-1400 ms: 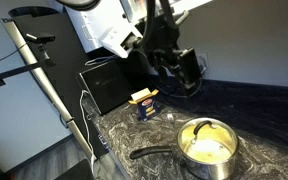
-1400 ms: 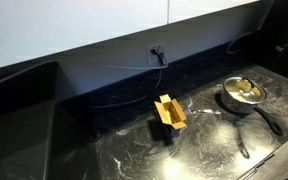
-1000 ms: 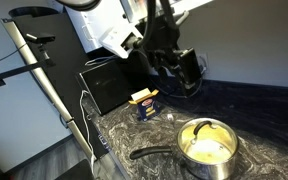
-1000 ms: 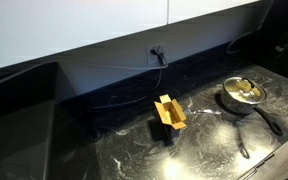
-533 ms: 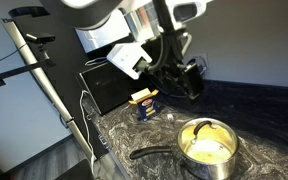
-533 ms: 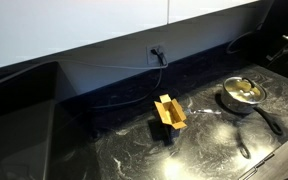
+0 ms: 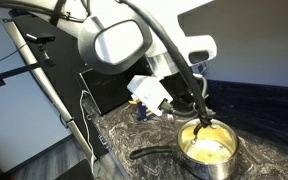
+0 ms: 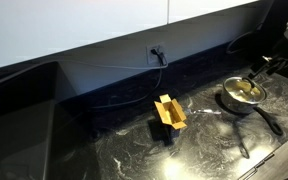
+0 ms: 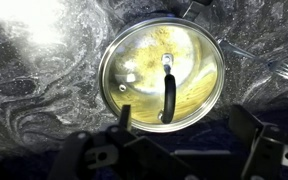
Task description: Remove the glass lid from the pot
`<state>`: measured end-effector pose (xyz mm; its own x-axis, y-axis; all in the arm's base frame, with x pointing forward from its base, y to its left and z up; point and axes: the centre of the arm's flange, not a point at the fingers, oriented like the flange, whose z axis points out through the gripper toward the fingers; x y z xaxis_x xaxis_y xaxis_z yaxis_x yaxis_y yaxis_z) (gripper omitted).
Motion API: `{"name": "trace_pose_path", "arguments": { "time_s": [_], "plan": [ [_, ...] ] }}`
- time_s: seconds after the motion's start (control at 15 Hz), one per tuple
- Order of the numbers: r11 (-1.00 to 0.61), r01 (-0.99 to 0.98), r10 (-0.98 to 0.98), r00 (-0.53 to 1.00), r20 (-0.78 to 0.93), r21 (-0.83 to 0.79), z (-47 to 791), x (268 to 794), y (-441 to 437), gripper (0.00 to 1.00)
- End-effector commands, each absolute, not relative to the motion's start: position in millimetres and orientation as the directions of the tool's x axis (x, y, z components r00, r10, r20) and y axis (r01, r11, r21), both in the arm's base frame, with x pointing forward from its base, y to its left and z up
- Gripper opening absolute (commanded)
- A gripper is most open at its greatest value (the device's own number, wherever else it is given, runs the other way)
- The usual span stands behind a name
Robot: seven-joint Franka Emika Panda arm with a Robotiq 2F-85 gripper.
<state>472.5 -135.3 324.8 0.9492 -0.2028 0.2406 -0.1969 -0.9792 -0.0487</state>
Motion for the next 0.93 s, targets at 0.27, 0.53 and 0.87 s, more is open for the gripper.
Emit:
{"name": "trace_pose_path", "arguments": {
  "time_s": [0.27,0.53,0.87],
  "plan": [
    [-0.98,-0.201,-0.191,0.937,0.293,0.003,284,491,-128,1.0],
    [-0.98,-0.2,-0.184,0.936,0.301,0.021,275,494,-127,0.66],
    [-0.981,-0.193,-0.174,0.94,0.292,0.037,272,495,-124,0.27]
  ]
}}
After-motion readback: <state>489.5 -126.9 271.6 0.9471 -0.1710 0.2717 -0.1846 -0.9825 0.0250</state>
